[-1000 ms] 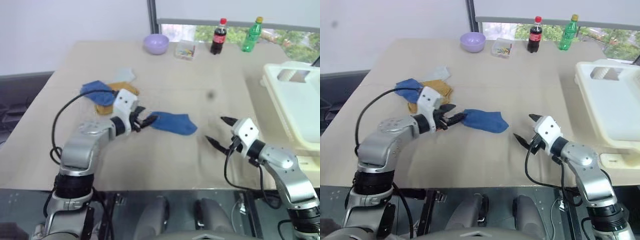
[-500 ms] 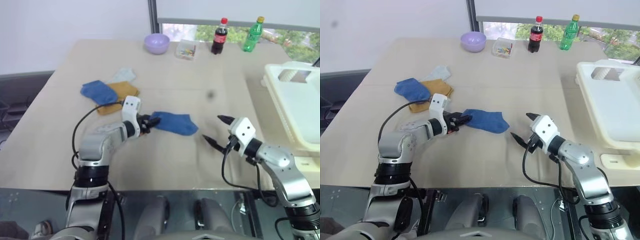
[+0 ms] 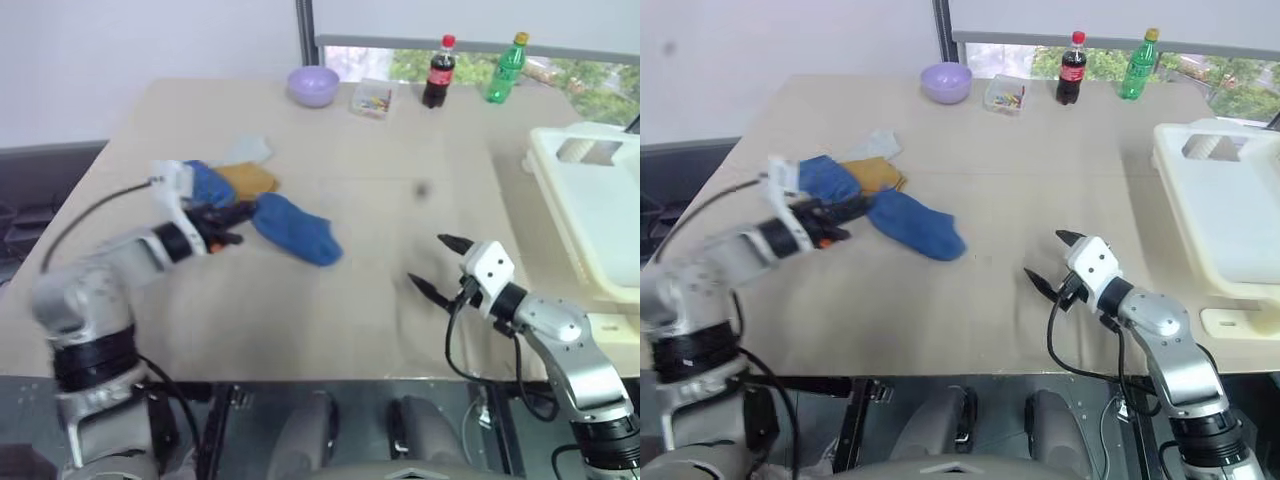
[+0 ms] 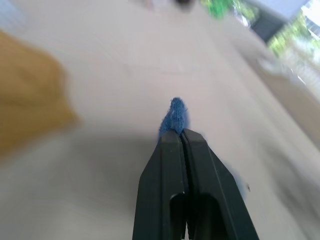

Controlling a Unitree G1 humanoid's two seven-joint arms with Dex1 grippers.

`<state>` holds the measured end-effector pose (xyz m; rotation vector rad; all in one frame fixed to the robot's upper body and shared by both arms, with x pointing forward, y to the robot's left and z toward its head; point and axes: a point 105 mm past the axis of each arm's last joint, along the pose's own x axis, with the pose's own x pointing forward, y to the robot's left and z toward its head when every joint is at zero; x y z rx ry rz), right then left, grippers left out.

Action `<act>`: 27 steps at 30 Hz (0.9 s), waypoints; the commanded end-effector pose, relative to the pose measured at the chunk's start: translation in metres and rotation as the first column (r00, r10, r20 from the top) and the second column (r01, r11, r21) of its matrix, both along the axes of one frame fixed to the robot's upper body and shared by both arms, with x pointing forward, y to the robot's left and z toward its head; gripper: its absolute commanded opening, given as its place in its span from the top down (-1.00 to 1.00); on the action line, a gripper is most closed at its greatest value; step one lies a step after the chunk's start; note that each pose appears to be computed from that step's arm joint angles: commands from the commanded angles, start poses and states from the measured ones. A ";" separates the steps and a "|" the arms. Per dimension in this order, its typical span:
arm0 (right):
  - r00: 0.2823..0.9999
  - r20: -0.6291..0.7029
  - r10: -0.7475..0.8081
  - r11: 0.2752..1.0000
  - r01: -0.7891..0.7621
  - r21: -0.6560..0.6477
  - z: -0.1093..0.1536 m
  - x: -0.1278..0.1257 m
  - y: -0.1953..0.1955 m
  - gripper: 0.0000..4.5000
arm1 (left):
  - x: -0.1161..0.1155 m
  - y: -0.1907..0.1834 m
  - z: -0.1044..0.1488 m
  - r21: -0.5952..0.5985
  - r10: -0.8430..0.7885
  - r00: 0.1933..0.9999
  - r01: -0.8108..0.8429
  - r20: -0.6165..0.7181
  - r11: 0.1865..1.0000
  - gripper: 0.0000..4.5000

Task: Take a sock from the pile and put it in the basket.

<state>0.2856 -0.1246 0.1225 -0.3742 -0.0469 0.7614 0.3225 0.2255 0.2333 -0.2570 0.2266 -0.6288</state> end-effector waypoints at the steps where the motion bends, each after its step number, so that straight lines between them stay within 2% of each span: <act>1: 0.998 0.056 -0.018 1.000 0.017 0.013 0.013 -0.003 -0.005 -1.00 | -0.020 -0.038 0.039 0.048 -0.239 0.971 0.238 0.022 0.970 1.00; 3: 0.998 0.054 -0.023 1.000 0.022 0.012 0.012 -0.004 -0.006 -1.00 | -0.019 -0.060 0.031 0.122 -0.295 0.955 0.293 -0.003 0.948 1.00; 5: 0.998 0.051 -0.029 1.000 0.029 0.012 0.012 -0.005 -0.007 -1.00 | -0.014 -0.097 0.012 0.075 -0.364 0.929 0.368 -0.058 0.927 1.00; 8: 0.999 0.041 -0.029 1.000 0.029 0.004 0.012 -0.014 -0.012 -1.00 | -0.002 -0.172 -0.064 0.021 -0.406 0.886 0.420 -0.224 0.907 1.00; 10: 1.000 0.027 -0.007 1.000 0.006 0.019 0.014 -0.022 -0.013 -1.00 | 0.001 -0.194 -0.088 0.012 -0.398 0.880 0.415 -0.260 0.910 1.00; 12: 0.999 0.018 0.028 0.999 -0.028 0.036 0.018 -0.033 -0.014 -1.00 | 0.000 -0.212 -0.100 -0.028 -0.415 0.863 0.426 -0.288 0.904 0.71; 14: 0.998 0.008 0.055 0.997 -0.056 0.056 0.021 -0.041 -0.015 -1.00 | -0.002 -0.222 -0.100 -0.065 -0.435 0.852 0.436 -0.291 0.898 0.45; 15: 0.998 0.005 0.062 0.996 -0.062 0.066 0.023 -0.043 -0.015 -1.00 | -0.003 -0.223 -0.096 -0.077 -0.442 0.852 0.439 -0.279 0.895 0.16; 17: 0.998 0.001 0.069 0.995 -0.069 0.075 0.026 -0.045 -0.018 -1.00 | -0.001 -0.217 -0.088 -0.070 -0.432 0.866 0.429 -0.251 0.901 -0.16; 21: 0.997 -0.002 0.083 0.995 -0.083 0.053 0.030 -0.053 -0.027 -1.00 | 0.000 -0.184 -0.065 -0.024 -0.415 0.894 0.417 -0.168 0.908 -0.16; 24: 0.996 -0.039 0.074 0.996 -0.073 0.043 0.029 -0.058 -0.035 -1.00 | 0.015 -0.137 -0.045 0.131 -0.313 0.948 0.317 -0.053 0.939 -0.16; 27: 0.995 -0.084 0.062 0.997 -0.058 0.041 0.021 -0.053 -0.027 -1.00 | 0.031 -0.108 -0.048 0.255 -0.240 0.971 0.233 -0.004 0.938 -0.16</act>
